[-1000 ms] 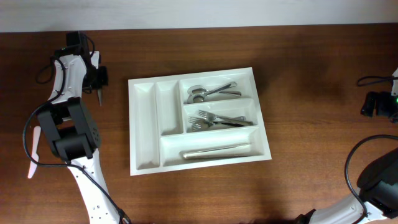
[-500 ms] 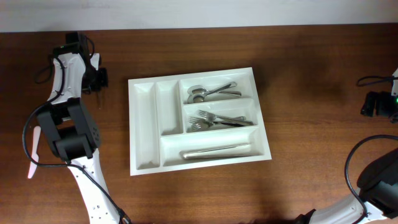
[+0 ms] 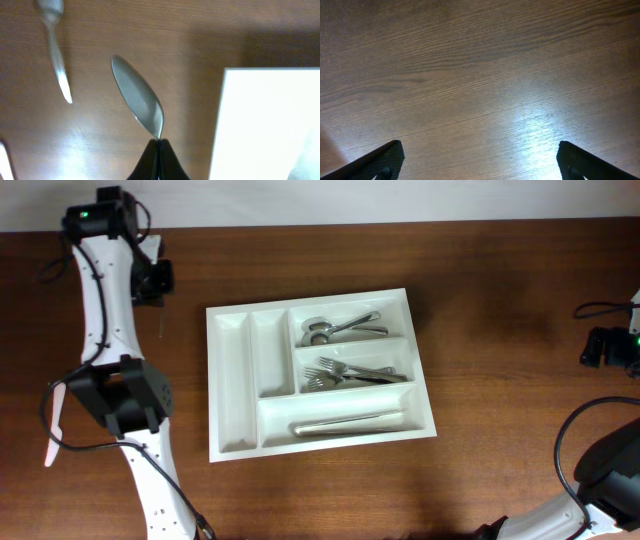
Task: Pack container
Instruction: 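Carry the spoon right and lower it into the tray's left compartment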
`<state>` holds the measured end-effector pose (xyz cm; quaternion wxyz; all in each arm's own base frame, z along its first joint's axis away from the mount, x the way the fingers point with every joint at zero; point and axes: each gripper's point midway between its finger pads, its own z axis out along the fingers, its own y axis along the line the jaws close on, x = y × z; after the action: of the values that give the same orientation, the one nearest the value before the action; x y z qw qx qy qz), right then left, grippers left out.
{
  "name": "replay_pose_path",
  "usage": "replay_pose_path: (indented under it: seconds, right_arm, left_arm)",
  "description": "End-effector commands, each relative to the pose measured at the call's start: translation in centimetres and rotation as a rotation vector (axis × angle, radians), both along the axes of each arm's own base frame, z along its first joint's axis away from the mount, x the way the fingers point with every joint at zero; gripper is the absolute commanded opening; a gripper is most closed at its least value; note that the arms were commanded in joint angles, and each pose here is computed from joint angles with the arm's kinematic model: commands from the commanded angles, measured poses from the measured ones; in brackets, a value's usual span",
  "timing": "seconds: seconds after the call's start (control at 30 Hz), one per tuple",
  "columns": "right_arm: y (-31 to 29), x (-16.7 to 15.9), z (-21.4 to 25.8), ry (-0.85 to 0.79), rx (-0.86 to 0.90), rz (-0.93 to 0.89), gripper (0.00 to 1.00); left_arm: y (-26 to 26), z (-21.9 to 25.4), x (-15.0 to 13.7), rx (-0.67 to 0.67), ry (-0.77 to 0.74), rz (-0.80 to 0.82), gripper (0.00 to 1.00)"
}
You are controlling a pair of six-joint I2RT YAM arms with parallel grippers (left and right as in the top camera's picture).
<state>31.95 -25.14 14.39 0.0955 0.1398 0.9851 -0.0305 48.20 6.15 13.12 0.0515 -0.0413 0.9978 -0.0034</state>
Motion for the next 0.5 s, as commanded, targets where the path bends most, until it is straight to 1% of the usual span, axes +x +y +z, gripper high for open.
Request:
replay_pose_path:
  seconds: [0.0, 0.2, 0.3, 0.37, 0.47]
  right_arm:
    - [0.0, 0.0, 0.0, -0.005, 0.003, -0.001, 0.99]
    - [0.0, 0.0, 0.0, -0.005, 0.003, -0.001, 0.99]
    - [0.0, 0.0, 0.0, -0.005, 0.003, -0.001, 0.99]
    - [0.0, 0.0, 0.0, -0.005, 0.003, -0.001, 0.99]
    - [0.0, 0.0, 0.0, -0.005, 0.003, -0.001, 0.99]
  left_arm:
    - [-2.5, 1.8, 0.2, -0.034, -0.033, 0.032, 0.02]
    - [-7.4, 4.5, 0.0, -0.136, -0.091, -0.044, 0.02]
    - [-8.9, 5.6, -0.4, -0.134, -0.106, -0.078, 0.02]
    - [-9.4, 6.0, -1.1, -0.124, -0.097, -0.091, 0.02]
    - [-10.0, 5.7, -3.0, -0.125, -0.040, -0.101, 0.02]
